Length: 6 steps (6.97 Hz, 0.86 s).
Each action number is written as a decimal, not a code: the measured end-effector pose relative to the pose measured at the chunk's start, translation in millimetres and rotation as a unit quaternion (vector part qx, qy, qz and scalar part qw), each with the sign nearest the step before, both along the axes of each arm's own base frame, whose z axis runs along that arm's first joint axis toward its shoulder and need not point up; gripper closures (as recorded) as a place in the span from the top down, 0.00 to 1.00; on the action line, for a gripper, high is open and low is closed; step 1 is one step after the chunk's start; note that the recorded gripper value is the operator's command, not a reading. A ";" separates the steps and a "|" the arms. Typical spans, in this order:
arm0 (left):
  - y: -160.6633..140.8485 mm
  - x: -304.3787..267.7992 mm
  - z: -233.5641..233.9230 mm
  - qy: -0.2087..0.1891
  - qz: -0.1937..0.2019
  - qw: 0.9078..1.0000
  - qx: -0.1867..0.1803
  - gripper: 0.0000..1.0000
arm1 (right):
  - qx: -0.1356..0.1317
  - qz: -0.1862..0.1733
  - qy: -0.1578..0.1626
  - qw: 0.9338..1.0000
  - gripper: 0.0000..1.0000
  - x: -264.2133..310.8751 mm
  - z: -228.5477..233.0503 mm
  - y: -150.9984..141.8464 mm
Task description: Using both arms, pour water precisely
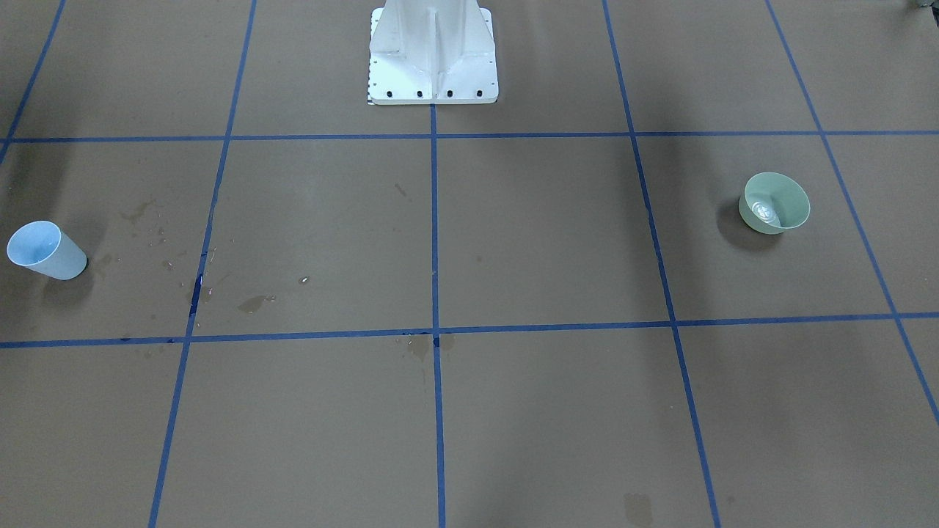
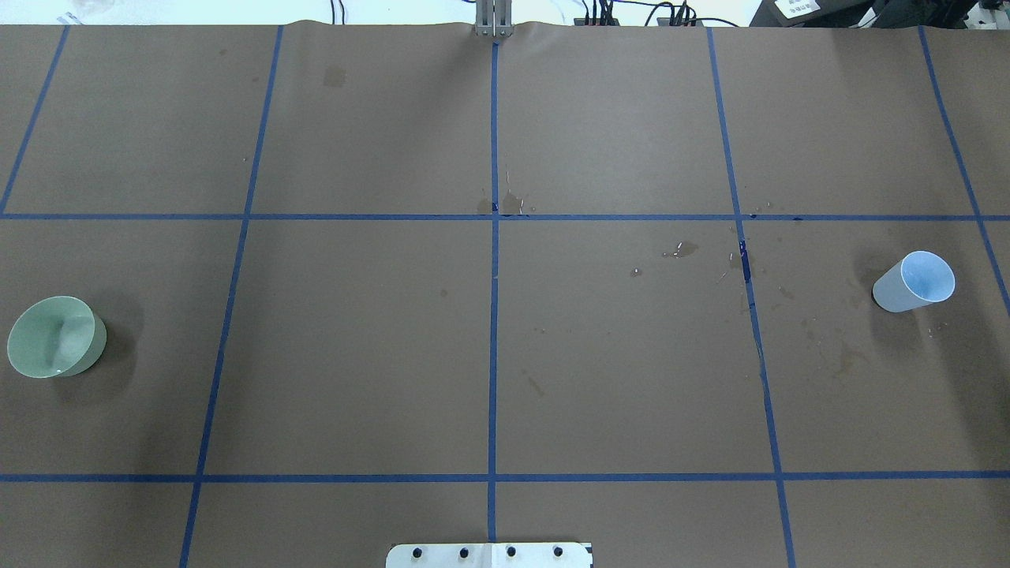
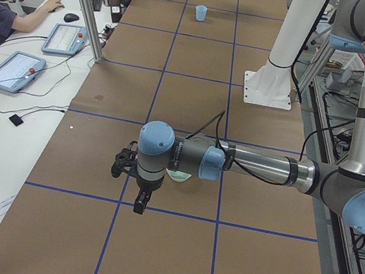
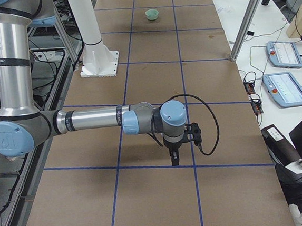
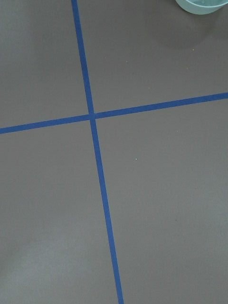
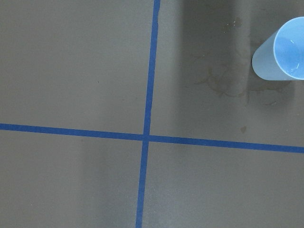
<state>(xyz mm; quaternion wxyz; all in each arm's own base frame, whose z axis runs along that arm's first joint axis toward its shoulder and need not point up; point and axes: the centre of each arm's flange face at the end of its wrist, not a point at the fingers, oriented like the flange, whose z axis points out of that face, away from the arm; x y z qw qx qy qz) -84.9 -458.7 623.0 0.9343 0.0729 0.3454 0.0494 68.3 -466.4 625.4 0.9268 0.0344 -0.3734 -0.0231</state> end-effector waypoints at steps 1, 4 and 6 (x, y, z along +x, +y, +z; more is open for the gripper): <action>-0.4 -0.2 -0.3 0.000 0.000 1.000 0.000 1.00 | 0.000 0.000 0.000 1.000 1.00 0.0 -0.7 -0.5; 2.6 -0.3 3.7 0.000 0.000 1.000 -0.006 1.00 | 0.006 -0.002 -0.002 1.000 1.00 -0.3 -1.6 -1.4; 3.0 3.6 -0.5 0.012 0.002 1.000 0.004 1.00 | 0.012 -0.003 -0.007 1.000 1.00 -1.0 -7.7 -5.3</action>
